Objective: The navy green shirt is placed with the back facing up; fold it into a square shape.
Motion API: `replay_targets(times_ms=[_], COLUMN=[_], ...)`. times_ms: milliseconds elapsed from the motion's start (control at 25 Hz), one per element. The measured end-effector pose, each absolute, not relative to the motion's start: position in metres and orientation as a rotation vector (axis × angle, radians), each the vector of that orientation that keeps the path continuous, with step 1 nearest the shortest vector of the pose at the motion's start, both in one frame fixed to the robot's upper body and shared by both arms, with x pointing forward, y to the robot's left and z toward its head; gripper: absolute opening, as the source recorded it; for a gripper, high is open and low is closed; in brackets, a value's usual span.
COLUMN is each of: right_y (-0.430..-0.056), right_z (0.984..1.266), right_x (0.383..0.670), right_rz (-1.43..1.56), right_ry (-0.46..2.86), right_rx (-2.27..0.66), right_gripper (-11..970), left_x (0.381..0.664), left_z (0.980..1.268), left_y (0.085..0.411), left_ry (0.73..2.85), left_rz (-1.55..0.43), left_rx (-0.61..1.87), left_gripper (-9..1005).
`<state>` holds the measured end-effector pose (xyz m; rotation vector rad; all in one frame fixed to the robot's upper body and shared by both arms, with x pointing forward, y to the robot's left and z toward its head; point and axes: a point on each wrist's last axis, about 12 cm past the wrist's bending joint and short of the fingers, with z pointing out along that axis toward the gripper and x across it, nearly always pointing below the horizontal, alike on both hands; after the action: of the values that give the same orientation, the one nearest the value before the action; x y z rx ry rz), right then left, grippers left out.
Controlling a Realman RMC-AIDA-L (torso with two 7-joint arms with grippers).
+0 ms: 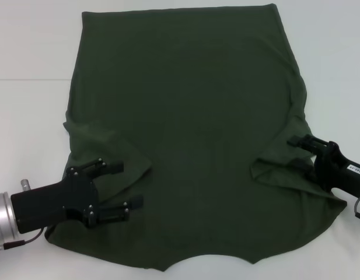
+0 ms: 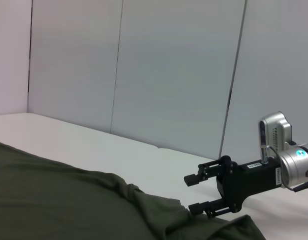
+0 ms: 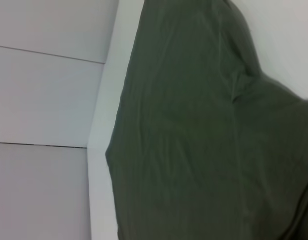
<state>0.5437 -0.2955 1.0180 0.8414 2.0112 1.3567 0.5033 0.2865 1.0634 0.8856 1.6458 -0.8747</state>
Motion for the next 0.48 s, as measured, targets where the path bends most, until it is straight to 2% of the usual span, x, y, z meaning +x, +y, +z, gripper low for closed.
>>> replay_targets(times_ms=[480], right_y=[-0.309], right_z=[1.018], right_x=[0.544], right_rz=[1.322], right_ry=[2.030], right_rx=[0.888], right_gripper=[620], left_x=[0.504], left_z=[1.064], left_y=[0.286], left_ry=[1.638], left_rz=[-0.871], left_rx=[0.881], left_gripper=[884])
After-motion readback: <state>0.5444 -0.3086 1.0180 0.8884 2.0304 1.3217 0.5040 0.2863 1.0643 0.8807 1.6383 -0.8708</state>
